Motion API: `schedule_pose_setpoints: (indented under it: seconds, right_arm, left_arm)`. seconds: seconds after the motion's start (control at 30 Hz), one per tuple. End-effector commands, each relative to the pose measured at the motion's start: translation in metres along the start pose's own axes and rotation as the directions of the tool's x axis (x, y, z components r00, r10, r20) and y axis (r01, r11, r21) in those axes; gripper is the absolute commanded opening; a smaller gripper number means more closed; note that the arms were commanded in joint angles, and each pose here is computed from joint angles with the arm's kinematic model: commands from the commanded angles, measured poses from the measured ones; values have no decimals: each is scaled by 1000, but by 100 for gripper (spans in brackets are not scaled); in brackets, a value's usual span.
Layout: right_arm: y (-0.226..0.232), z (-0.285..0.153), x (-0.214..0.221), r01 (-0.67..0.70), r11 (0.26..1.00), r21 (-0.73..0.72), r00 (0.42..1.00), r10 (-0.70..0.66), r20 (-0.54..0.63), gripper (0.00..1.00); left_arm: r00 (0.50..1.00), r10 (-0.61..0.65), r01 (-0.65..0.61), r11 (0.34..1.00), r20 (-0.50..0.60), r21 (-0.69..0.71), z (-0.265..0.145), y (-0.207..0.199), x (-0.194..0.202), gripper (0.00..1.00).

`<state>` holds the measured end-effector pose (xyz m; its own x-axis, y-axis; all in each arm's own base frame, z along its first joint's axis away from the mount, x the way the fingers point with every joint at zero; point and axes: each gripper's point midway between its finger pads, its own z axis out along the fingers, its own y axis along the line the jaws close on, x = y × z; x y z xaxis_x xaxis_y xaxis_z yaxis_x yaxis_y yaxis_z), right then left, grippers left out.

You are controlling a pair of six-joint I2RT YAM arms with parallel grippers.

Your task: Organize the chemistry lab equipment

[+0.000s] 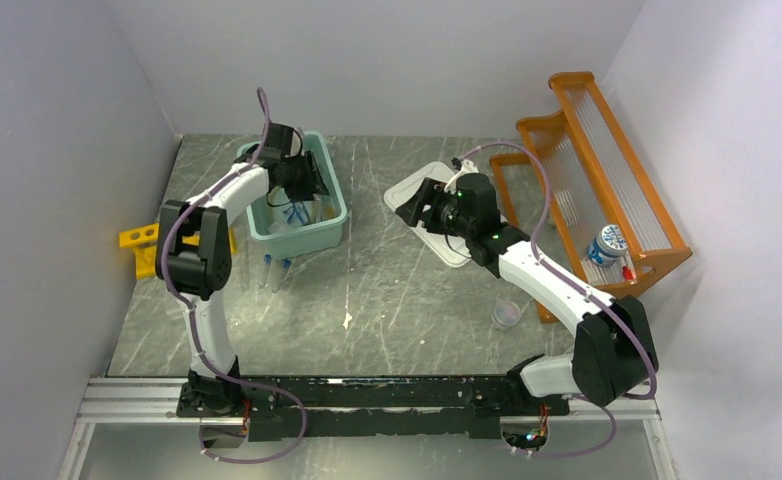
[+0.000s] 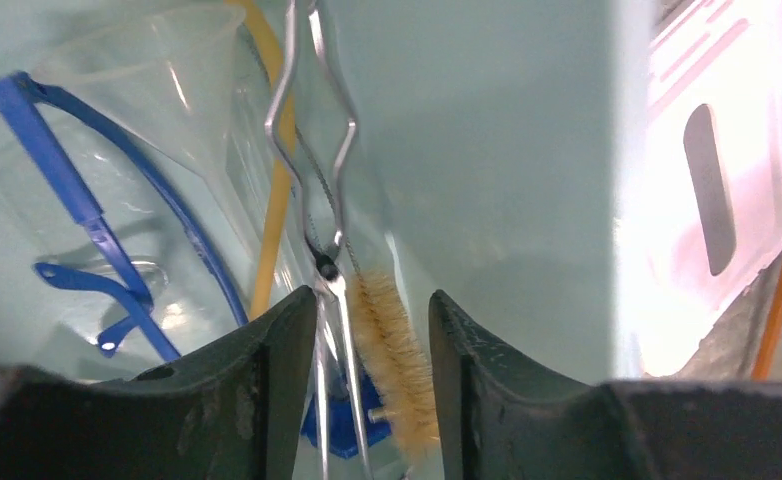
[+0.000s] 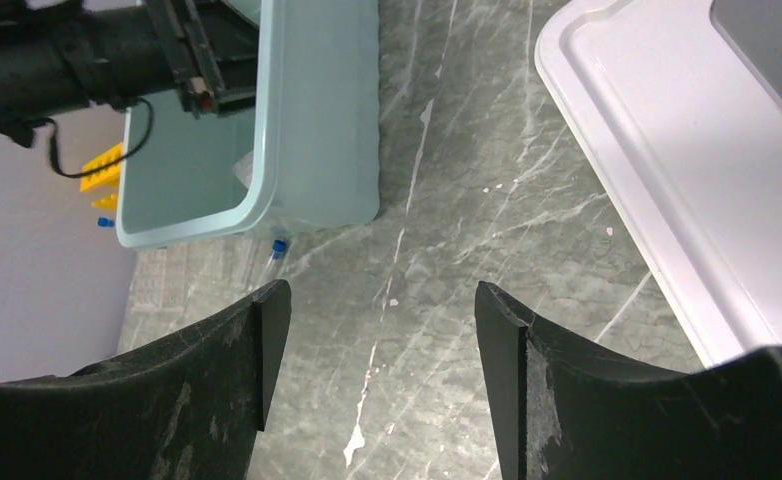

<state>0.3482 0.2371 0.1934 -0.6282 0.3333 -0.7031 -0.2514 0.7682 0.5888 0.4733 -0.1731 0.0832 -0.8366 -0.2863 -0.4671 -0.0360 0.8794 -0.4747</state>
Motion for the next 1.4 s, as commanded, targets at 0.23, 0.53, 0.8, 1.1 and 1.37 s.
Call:
schedule_pose_setpoints:
  seconds: [0.23, 0.53, 0.8, 1.1, 1.37]
  right_arm:
    - [9, 10, 6, 67, 996, -54, 997, -68, -33, 71]
    - [9, 8, 14, 62, 996, -57, 997, -65, -48, 71]
    - [3, 8, 21, 58, 997, -44, 996, -60, -60, 70]
    - [-1, 10, 25, 57, 998, -33, 996, -59, -68, 70]
    - [-2, 15, 30, 55, 998, -39, 995, -58, -82, 70]
  left_arm:
    - [955, 219, -204, 975, 198, -93, -114, -23, -64, 69]
    - [942, 174, -61, 930, 288, -361, -194, 76, -98, 47]
    - [980, 73, 6, 918, 185, -396, -186, 135, -54, 35]
    - [998, 50, -37, 967, 47, -252, -146, 123, -22, 29]
    - [996, 91, -93, 987, -21, -128, -100, 75, -19, 34]
